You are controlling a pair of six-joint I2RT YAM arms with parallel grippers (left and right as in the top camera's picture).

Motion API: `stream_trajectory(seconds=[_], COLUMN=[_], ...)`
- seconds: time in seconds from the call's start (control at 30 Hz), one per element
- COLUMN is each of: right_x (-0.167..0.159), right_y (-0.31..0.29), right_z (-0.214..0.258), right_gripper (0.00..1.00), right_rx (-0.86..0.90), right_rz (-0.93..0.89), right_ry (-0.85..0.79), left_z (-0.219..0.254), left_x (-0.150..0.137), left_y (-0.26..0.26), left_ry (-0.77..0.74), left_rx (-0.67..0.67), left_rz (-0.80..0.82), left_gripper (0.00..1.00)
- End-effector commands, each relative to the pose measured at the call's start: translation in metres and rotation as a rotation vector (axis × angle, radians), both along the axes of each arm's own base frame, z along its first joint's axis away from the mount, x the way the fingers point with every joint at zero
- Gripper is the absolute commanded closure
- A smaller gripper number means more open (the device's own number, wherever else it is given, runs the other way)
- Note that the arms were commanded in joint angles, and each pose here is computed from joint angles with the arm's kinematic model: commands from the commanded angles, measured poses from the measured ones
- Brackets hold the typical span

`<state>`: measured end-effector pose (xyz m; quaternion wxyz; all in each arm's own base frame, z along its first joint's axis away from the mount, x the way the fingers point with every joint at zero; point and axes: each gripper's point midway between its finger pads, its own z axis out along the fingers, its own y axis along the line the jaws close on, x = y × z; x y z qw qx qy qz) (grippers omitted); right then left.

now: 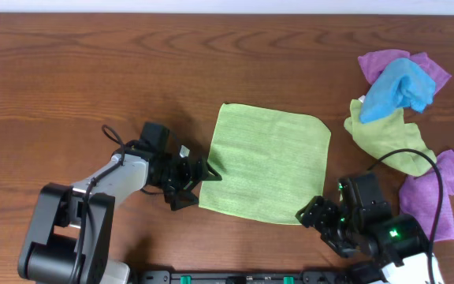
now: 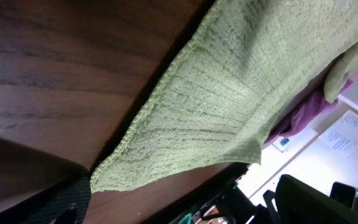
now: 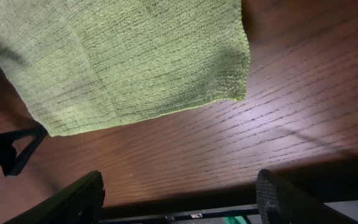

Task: Fold the cloth
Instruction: 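Move the left gripper to the towel's left edge and grasp it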

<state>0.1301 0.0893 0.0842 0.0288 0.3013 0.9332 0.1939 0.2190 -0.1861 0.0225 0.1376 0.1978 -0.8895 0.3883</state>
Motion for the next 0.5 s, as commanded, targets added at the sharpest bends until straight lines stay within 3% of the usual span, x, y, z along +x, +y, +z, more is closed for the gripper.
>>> stream_trajectory(seconds=[0.0,0.1,0.27,0.4,0.47], right_x=[-0.001,-0.001,-0.001,-0.001,-0.001], right_y=[0.001,0.002,0.003,0.003,0.003], right_z=[0.001,0.001,0.002,0.002,0.002], right_gripper=[0.21,0.2,0.2,0.19,0.19], right_rx=[0.013,0.015,0.021,0.021,0.021], right_rz=[-0.009,-0.009,-0.007,-0.007,-0.007], right_ry=[0.002,0.002,0.004,0.004,0.004], left_z=[-0.015,-0.019,-0.024,-0.029,-0.032], left_x=[-0.003,-0.003,-0.003,-0.001,0.0], left_y=[0.007,-0.001,-0.008,-0.008,-0.009], left_ry=[-0.001,-0.028,-0.044,-0.045,-0.054], left_rx=[0.096,0.097,0.102,0.108,0.102], left_rz=[0.003,-0.03,-0.049,-0.047,-0.054], left_gripper=[0.0,0.0,0.11,0.28,0.43])
